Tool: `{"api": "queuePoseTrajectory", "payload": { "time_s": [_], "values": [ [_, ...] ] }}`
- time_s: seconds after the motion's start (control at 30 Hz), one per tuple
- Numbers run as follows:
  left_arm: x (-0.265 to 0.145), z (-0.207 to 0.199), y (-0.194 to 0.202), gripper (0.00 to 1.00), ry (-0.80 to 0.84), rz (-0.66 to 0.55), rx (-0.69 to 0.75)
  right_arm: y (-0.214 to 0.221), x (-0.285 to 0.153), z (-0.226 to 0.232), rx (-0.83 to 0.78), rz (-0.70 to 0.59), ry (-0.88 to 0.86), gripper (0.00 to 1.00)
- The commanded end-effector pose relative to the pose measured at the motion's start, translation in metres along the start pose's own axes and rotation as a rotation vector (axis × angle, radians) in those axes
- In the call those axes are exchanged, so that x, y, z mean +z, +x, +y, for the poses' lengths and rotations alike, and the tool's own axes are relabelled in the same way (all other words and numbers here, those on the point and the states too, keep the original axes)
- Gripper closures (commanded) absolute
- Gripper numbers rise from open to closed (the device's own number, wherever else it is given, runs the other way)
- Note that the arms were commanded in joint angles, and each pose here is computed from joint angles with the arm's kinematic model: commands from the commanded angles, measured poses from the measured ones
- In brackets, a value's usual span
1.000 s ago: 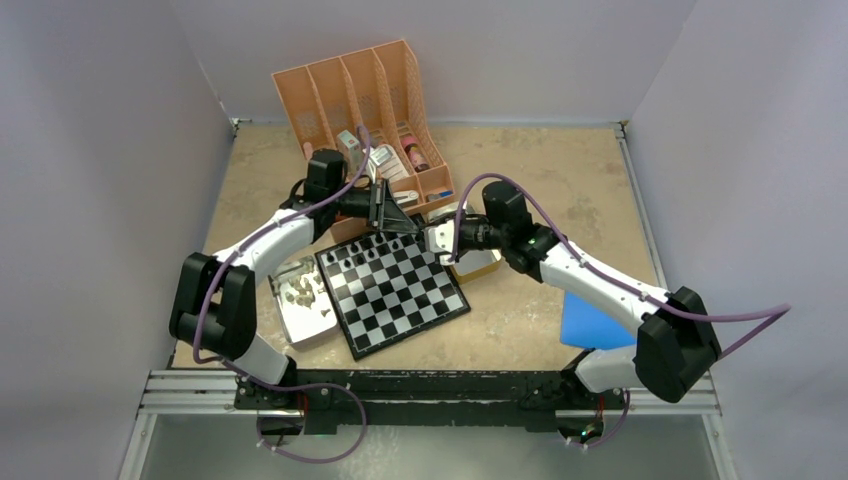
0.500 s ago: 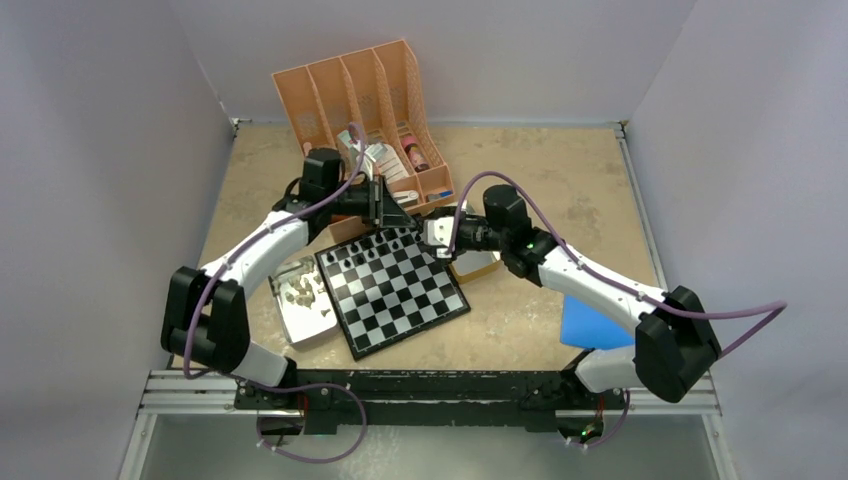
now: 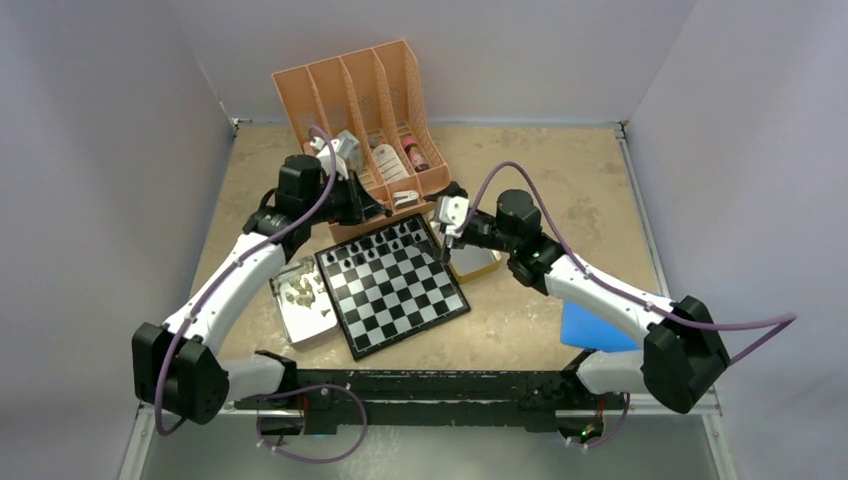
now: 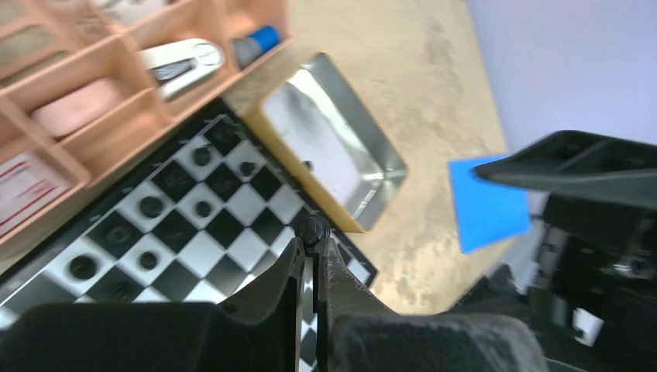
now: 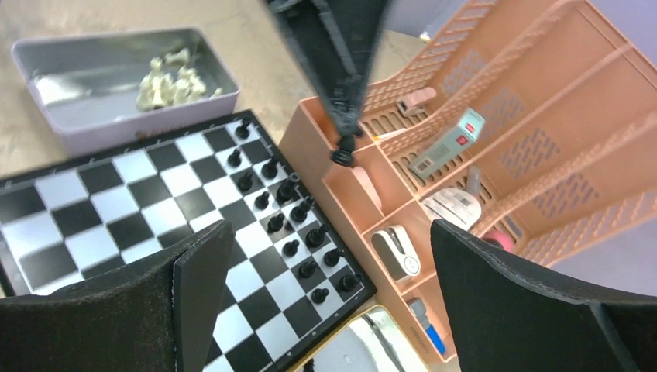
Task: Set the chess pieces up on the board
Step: Place the chess piece on the chessboard.
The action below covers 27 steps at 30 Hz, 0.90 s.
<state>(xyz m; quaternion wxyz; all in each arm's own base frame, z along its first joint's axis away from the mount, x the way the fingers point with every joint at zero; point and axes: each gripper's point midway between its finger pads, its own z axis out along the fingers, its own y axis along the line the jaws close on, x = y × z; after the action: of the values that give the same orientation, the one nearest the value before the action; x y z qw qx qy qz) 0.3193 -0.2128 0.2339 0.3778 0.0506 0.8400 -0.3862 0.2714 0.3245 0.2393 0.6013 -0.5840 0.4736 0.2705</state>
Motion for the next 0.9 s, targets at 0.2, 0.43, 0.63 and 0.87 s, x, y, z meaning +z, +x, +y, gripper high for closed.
{"api": "queuePoseTrajectory", "payload": {
  "time_s": [0.2,0.43,0.63,0.87],
  "values": [
    [-0.036,0.074,0.004,1.0,-0.411,-0.2,-0.06,-0.012,0.002,-0.05,0.603,-0.039,0.346,0.01],
    [-0.044,0.117,0.033,1.0,-0.622,-0.207,-0.232,0.008,-0.025,-0.075,0.738,-0.018,0.621,0.01],
    [-0.045,0.151,0.055,1.0,-0.818,-0.157,-0.343,0.029,-0.048,-0.087,0.79,0.069,0.803,0.01],
    [-0.038,0.167,0.053,1.0,-0.874,-0.173,-0.329,0.033,-0.046,-0.086,0.808,0.069,0.795,0.01]
  ]
}}
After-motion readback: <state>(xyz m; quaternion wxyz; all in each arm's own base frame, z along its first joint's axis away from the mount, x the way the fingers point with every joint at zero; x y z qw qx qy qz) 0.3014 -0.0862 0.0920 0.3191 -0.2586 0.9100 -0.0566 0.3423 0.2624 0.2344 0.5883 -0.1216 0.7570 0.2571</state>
